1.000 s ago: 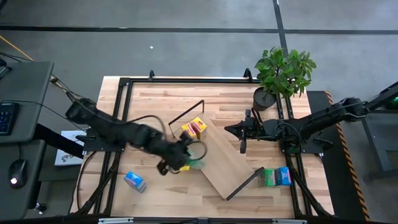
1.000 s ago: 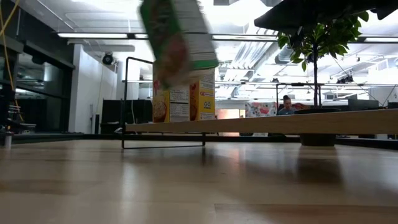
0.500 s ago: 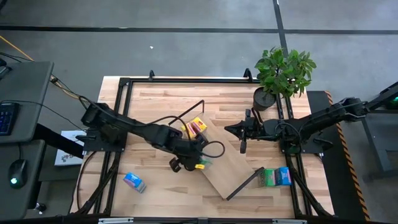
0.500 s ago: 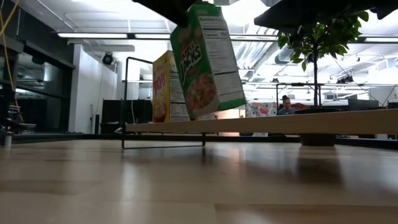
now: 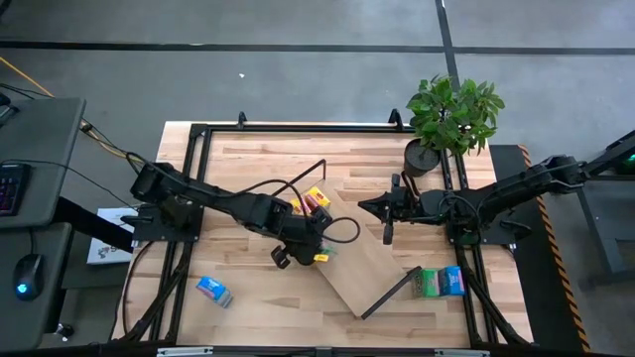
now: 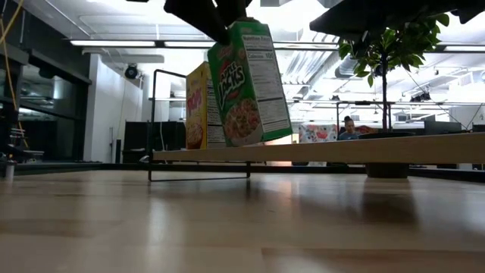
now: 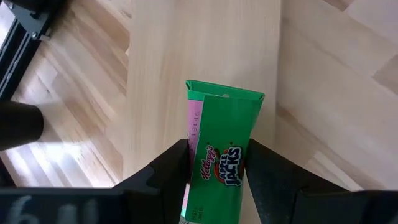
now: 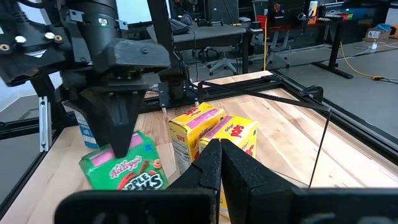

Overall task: Stack cereal on shelf
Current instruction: Put the left green cereal box on the shelf, then put the green cereal box aligned with the other green cereal box on the shelf on the shelf

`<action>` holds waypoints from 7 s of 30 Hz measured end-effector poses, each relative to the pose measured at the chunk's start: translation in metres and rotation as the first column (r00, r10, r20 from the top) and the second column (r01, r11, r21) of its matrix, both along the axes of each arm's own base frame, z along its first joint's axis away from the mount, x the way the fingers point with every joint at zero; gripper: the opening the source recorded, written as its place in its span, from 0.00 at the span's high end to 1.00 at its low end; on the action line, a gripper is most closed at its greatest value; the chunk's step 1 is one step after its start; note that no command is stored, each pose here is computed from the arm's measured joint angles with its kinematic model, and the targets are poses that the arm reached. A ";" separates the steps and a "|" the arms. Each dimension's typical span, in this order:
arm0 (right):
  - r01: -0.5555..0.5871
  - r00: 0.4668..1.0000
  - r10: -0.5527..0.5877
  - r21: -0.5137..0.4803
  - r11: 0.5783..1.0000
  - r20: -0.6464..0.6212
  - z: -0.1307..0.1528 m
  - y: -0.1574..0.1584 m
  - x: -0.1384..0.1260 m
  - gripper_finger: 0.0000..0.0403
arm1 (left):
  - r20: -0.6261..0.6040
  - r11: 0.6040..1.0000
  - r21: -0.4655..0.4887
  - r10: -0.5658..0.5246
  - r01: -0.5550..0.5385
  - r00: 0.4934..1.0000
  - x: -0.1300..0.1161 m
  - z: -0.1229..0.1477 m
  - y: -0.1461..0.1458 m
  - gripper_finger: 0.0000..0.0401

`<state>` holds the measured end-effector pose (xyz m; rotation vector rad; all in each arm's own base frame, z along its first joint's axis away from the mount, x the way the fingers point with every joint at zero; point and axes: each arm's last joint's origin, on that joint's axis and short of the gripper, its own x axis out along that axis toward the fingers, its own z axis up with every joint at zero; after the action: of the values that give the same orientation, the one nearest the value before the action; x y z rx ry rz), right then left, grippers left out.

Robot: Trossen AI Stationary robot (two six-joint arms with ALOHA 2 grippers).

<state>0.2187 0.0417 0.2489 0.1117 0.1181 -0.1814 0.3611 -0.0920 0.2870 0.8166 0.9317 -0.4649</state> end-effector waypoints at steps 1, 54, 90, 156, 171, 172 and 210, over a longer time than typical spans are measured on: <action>0.000 1.000 0.000 0.000 1.000 0.000 0.000 0.000 0.000 1.00 | 0.000 1.000 0.001 0.004 -0.004 1.000 0.000 0.000 0.002 0.63; 0.081 0.944 -0.085 0.027 0.996 0.319 0.034 -0.009 -0.001 1.00 | 0.768 0.825 -0.539 0.400 0.168 0.500 -0.182 -0.001 0.037 0.48; 0.829 0.319 0.024 0.291 0.477 -0.948 0.104 0.199 -0.062 0.50 | 0.815 0.834 -0.520 0.419 0.186 0.400 -0.201 -0.015 0.045 0.48; 0.919 0.153 -0.160 0.081 0.386 -0.975 0.000 0.170 -0.046 0.50 | 0.791 0.811 -0.556 0.447 0.185 0.418 -0.200 -0.016 0.045 0.48; 0.920 0.186 -0.122 0.129 0.369 -0.975 0.015 0.162 -0.051 0.50 | 0.791 0.811 -0.555 0.446 0.184 0.419 -0.200 -0.016 0.045 0.48; 0.925 0.185 -0.125 0.130 0.356 -0.975 0.015 0.162 -0.051 0.50 | 0.791 0.811 -0.555 0.447 0.185 0.419 -0.200 -0.016 0.045 0.48; 0.903 0.254 -0.179 0.167 0.396 -0.951 0.013 0.161 -0.048 0.50 | 0.748 0.759 -0.618 0.488 0.205 0.450 -0.200 -0.017 0.044 0.48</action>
<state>0.1709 0.2027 0.2622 0.9315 1.2034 -1.0520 0.1609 -0.0478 0.2702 0.2105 -0.2155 -0.0941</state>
